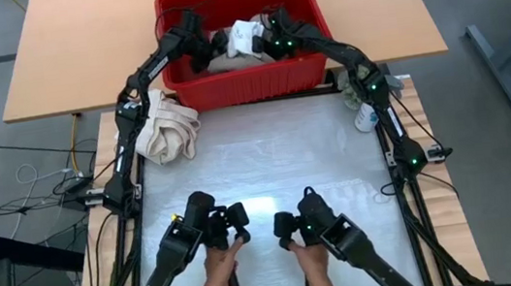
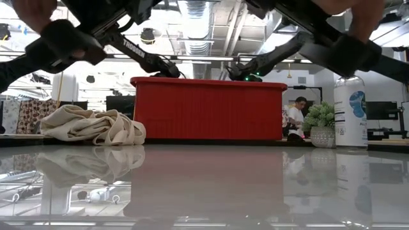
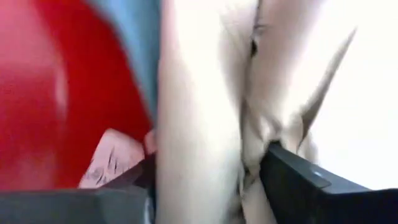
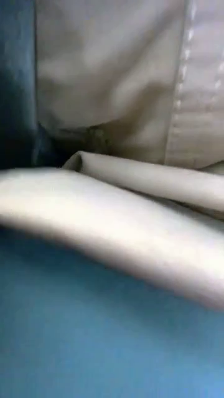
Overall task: Fold Laundry from Bin
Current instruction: Put the stack of folded clothes into the red organizer bin, then return to Home Position
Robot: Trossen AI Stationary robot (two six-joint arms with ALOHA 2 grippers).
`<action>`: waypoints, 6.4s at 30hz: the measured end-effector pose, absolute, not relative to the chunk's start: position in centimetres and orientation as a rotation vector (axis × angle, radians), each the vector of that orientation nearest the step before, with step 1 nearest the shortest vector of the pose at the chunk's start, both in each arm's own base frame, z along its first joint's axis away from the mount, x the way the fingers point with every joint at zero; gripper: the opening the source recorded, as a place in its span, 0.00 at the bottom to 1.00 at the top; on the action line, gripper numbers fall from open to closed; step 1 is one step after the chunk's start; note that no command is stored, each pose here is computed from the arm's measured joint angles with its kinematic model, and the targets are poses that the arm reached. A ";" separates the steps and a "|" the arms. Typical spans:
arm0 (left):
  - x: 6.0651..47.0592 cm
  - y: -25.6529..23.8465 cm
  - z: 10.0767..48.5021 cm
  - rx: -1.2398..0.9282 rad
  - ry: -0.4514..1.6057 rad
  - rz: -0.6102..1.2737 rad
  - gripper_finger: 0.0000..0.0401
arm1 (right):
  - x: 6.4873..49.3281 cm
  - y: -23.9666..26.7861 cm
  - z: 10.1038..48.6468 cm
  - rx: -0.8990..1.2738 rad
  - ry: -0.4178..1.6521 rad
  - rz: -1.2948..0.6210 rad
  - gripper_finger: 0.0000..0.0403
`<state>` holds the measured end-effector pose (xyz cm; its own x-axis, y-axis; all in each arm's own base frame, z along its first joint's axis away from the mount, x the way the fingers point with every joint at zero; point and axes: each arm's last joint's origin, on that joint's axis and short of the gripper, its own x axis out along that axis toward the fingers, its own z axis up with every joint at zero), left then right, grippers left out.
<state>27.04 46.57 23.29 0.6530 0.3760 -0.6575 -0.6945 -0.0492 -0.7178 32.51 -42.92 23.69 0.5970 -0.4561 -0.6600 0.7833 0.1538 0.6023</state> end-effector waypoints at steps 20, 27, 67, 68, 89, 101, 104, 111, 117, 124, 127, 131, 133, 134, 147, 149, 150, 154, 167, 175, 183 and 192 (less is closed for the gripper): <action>23.5 48.8 23.7 -1.406 0.189 0.905 0.68 | 29.5 -45.1 24.8 1.096 0.309 -0.941 0.72; 22.0 50.2 26.1 -1.319 0.063 0.902 0.68 | 27.7 -46.4 27.3 1.056 0.219 -0.956 0.72; 28.7 46.7 27.7 -1.016 0.179 0.586 0.00 | 32.0 -43.7 29.9 0.647 0.252 -0.642 0.03; 28.9 46.5 27.5 -0.994 0.202 0.593 0.00 | 32.1 -43.6 29.6 0.641 0.272 -0.646 0.03; 29.0 45.2 24.2 -0.886 0.480 0.724 0.00 | 35.3 -41.7 23.2 0.611 0.587 -0.664 0.03; 28.4 44.9 21.9 -0.844 0.606 0.830 0.00 | 34.9 -41.6 22.1 0.646 0.655 -0.665 0.03; 28.4 44.9 21.3 -0.845 0.619 0.829 0.00 | 34.9 -41.6 22.1 0.625 0.662 -0.661 0.03; 28.3 45.3 22.8 -0.820 0.569 0.855 0.00 | 34.6 -41.7 23.4 0.608 0.628 -0.675 0.07; 28.3 45.5 26.0 -0.769 0.481 0.865 0.00 | 33.6 -41.8 26.8 0.555 0.539 -0.680 0.12; 27.3 44.9 29.7 -0.755 0.380 0.818 0.08 | 31.2 -41.7 31.5 0.465 0.451 -0.717 0.14; 26.5 44.4 32.6 -0.772 0.264 0.758 0.15 | 29.7 -41.1 34.9 0.404 0.373 -0.712 0.16; 25.5 42.5 38.3 -0.681 0.110 0.691 0.21 | 27.2 -38.7 40.9 0.266 0.277 -0.717 0.16; 24.7 40.9 41.6 -0.601 0.046 0.669 0.21 | 25.7 -37.2 43.8 0.197 0.234 -0.720 0.17; 24.4 40.0 43.0 -0.560 0.024 0.656 0.21 | 25.1 -36.3 45.2 0.168 0.212 -0.721 0.17; 20.9 27.4 54.9 -0.361 -0.104 0.194 0.17 | 19.3 -25.1 53.8 0.134 0.128 -0.234 0.17; 20.6 25.6 55.6 -0.366 -0.071 0.075 0.15 | 19.2 -23.5 53.7 0.175 0.166 -0.134 0.17; 20.5 24.6 55.8 -0.351 -0.052 0.039 0.14 | 19.2 -22.7 53.6 0.190 0.194 -0.101 0.17; 20.0 20.3 56.4 -0.272 0.024 0.075 0.12 | 19.8 -18.8 52.4 0.198 0.352 0.036 0.17; 11.6 6.7 61.3 -0.033 -0.114 -0.019 0.01 | 13.3 -3.7 57.0 -0.059 0.281 0.127 0.13; 3.4 1.7 62.6 -0.095 -0.342 0.353 0.03 | 3.2 -0.6 59.4 0.066 -0.018 -0.188 0.11; 1.5 0.7 61.0 -0.198 -0.263 0.483 0.03 | 0.7 0.1 57.4 0.216 0.107 -0.206 0.11; 3.0 1.1 58.9 -0.097 -0.022 0.315 0.03 | -0.2 0.8 52.7 0.060 0.206 -0.042 0.11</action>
<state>3.00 1.08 58.86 0.9506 0.3102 0.0059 -0.3082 0.9462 -0.0990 -0.18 0.81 52.71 0.9779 -0.0359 -0.2059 0.0482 0.9973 0.0551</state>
